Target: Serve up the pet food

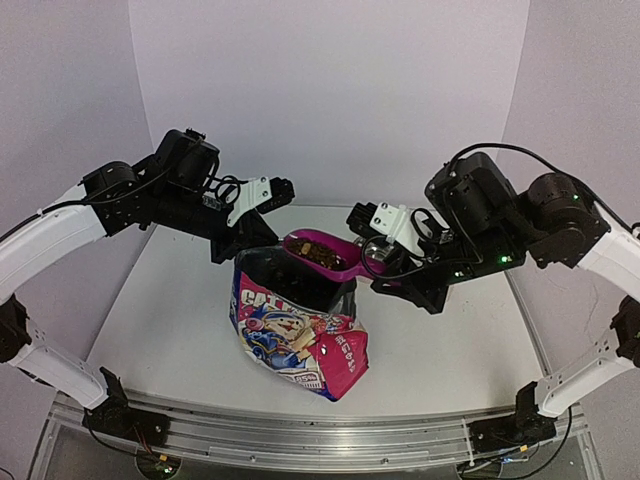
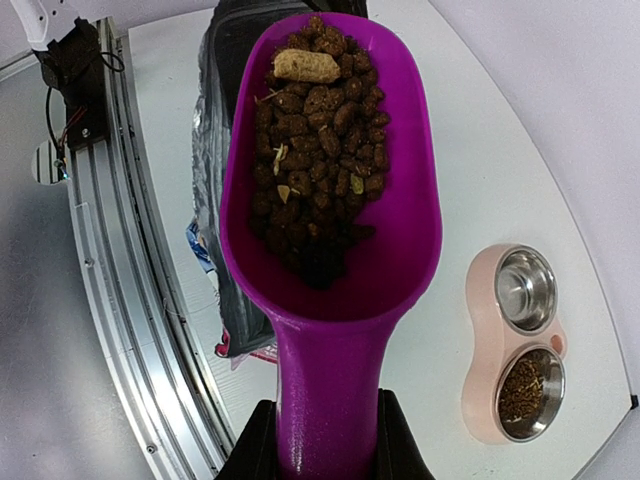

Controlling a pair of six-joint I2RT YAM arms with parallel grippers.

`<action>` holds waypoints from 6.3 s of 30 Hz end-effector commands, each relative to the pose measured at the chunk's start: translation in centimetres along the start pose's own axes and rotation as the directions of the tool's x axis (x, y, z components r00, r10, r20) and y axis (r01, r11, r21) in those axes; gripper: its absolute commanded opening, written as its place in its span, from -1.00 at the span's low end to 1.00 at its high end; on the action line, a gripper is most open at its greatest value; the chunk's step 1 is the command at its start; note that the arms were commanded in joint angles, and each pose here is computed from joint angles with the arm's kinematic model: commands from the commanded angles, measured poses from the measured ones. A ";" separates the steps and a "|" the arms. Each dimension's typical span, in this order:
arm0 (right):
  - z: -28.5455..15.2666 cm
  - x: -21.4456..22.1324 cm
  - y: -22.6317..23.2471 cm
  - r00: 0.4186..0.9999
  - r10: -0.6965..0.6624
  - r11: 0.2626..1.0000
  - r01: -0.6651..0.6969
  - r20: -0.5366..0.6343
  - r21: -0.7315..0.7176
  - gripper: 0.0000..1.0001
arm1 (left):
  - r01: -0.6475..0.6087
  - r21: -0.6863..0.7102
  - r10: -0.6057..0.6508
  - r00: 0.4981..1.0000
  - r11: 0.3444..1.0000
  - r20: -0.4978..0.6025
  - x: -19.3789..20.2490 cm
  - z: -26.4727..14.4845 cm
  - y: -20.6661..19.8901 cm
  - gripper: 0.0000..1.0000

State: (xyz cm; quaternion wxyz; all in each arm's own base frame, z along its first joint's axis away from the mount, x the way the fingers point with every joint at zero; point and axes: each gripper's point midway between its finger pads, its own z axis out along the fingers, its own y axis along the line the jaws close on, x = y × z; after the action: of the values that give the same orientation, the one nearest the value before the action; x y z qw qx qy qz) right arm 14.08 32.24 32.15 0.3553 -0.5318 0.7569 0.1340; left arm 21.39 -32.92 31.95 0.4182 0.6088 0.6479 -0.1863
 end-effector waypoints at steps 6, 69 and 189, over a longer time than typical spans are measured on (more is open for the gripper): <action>-3.2 -1.0 -3.6 0.993 0.102 0.986 -0.108 0.056 0.125 -1.00 | -0.007 -0.032 0.009 0.998 0.999 0.063 -1.9 -1.2 0.8 -1.00; 17.6 18.8 -28.8 0.835 0.090 0.920 0.140 -0.543 0.366 -1.00 | -0.012 -0.042 0.015 0.998 0.999 0.056 -1.9 -0.8 1.2 -1.00; 8.1 -3.6 -2.9 0.593 -0.619 0.553 0.795 -0.515 0.250 -1.00 | -0.150 0.141 0.175 0.967 0.979 -0.188 2.4 1.1 2.9 -1.00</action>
State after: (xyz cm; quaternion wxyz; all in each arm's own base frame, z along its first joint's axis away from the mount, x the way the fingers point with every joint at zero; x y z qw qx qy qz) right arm 18.40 35.92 29.30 0.3234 -0.7304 0.5382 -0.2689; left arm 25.54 -31.51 28.55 0.3153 0.6959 0.6344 -0.1173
